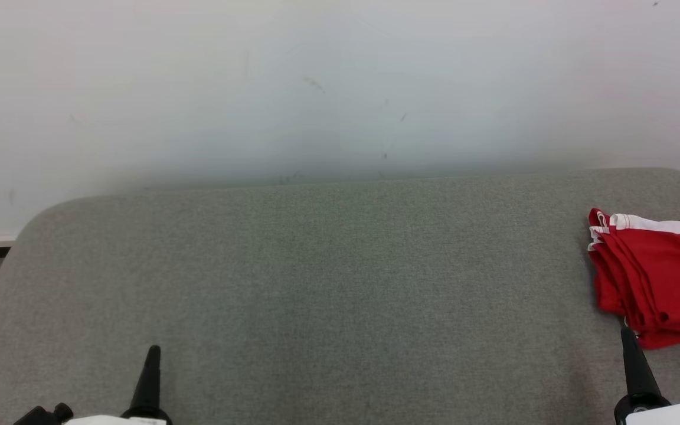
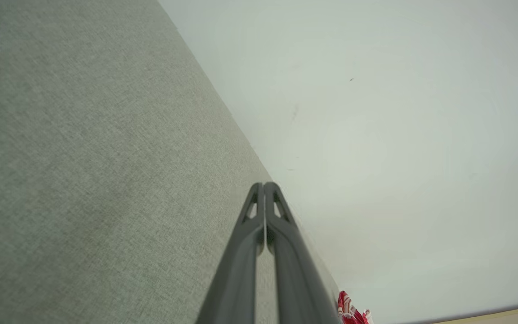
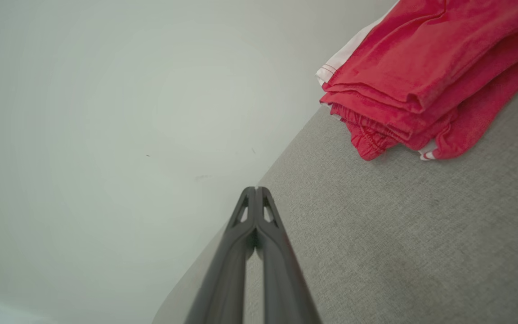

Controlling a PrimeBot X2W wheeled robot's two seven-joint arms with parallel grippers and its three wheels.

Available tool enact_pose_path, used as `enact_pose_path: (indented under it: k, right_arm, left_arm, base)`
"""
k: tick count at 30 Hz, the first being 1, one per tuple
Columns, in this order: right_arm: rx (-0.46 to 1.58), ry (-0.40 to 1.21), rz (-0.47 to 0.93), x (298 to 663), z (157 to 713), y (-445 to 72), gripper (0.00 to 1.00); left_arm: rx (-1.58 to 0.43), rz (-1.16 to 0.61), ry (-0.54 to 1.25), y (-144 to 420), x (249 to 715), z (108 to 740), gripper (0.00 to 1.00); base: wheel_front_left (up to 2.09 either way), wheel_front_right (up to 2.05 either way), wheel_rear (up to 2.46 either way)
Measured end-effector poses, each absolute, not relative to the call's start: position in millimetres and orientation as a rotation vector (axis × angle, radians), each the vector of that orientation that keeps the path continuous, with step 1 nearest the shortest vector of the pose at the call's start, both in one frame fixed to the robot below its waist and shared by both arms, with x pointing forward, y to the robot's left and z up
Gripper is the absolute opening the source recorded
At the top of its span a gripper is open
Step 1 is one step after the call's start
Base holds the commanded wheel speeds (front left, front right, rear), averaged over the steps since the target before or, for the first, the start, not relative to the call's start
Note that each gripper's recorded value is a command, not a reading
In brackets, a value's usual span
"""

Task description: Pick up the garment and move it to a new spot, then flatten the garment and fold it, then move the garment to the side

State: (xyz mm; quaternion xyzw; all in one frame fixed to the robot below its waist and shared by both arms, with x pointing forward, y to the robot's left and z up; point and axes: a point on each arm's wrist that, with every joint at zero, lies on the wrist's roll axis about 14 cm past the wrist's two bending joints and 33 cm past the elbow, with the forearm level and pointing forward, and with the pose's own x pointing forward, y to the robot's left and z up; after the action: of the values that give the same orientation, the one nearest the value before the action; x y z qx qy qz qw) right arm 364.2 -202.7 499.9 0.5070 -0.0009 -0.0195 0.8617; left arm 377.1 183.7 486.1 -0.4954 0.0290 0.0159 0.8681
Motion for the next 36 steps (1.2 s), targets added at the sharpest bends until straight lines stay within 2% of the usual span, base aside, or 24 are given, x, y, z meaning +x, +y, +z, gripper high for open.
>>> enact_pose_path:
  k: [36]
  right_arm:
    - [1.376, 0.006, -0.03, 378, 502, -202, 0.0]
  left_arm:
    - [-1.368, 0.028, 0.042, 191, 384, 495, 0.0]
  base:
    - [0.0, 0.0, 0.0]
